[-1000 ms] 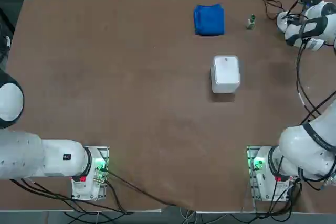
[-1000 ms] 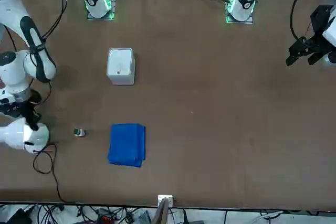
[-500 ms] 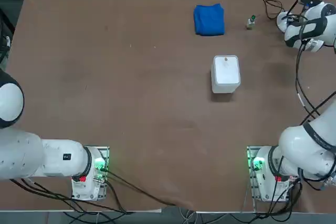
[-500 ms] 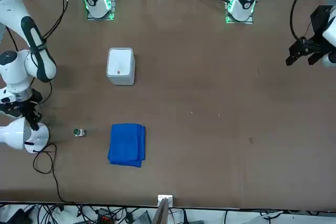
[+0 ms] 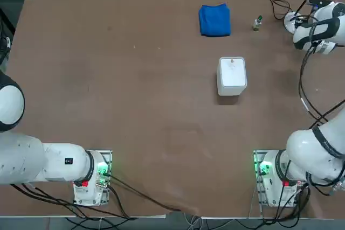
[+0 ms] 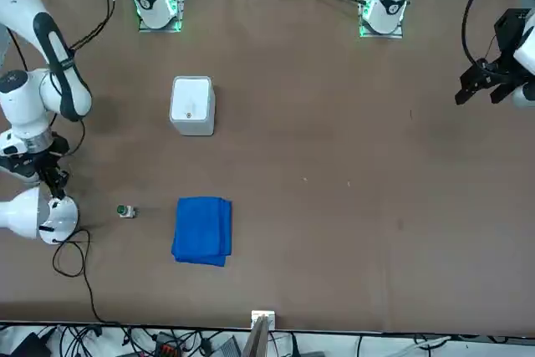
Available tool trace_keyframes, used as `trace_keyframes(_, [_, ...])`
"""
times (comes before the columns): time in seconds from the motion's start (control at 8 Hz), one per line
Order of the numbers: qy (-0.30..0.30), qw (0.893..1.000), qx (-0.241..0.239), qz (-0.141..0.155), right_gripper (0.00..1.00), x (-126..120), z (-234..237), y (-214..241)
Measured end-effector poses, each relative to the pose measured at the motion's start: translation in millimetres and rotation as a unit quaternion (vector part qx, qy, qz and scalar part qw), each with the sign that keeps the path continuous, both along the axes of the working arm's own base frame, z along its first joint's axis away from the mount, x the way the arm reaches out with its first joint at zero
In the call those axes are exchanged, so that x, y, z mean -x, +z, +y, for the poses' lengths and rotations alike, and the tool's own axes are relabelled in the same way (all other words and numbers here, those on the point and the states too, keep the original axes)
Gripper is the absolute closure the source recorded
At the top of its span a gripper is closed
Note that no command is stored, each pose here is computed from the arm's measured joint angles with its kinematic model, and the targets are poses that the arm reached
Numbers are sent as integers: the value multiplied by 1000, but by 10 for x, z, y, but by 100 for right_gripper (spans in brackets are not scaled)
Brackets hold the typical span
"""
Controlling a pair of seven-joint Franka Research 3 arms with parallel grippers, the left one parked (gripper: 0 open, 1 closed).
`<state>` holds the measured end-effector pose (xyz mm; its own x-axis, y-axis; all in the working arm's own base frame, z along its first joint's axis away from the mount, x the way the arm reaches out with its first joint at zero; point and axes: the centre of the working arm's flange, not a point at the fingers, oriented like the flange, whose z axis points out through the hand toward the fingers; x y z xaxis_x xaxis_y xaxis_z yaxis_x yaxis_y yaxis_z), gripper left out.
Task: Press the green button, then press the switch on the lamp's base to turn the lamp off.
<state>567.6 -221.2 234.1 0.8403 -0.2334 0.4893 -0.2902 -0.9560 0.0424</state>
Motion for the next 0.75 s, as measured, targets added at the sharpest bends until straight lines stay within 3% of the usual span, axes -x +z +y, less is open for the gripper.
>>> trace_keyframes(0.25, [-4, 995, -17, 97, 96, 99, 82, 542])
trace_keyframes(0.5, [2, 977, -35, 208, 82, 286, 362, 1138])
trace_keyframes(0.75, [18, 959, -39, 280, 47, 400, 737, 1694])
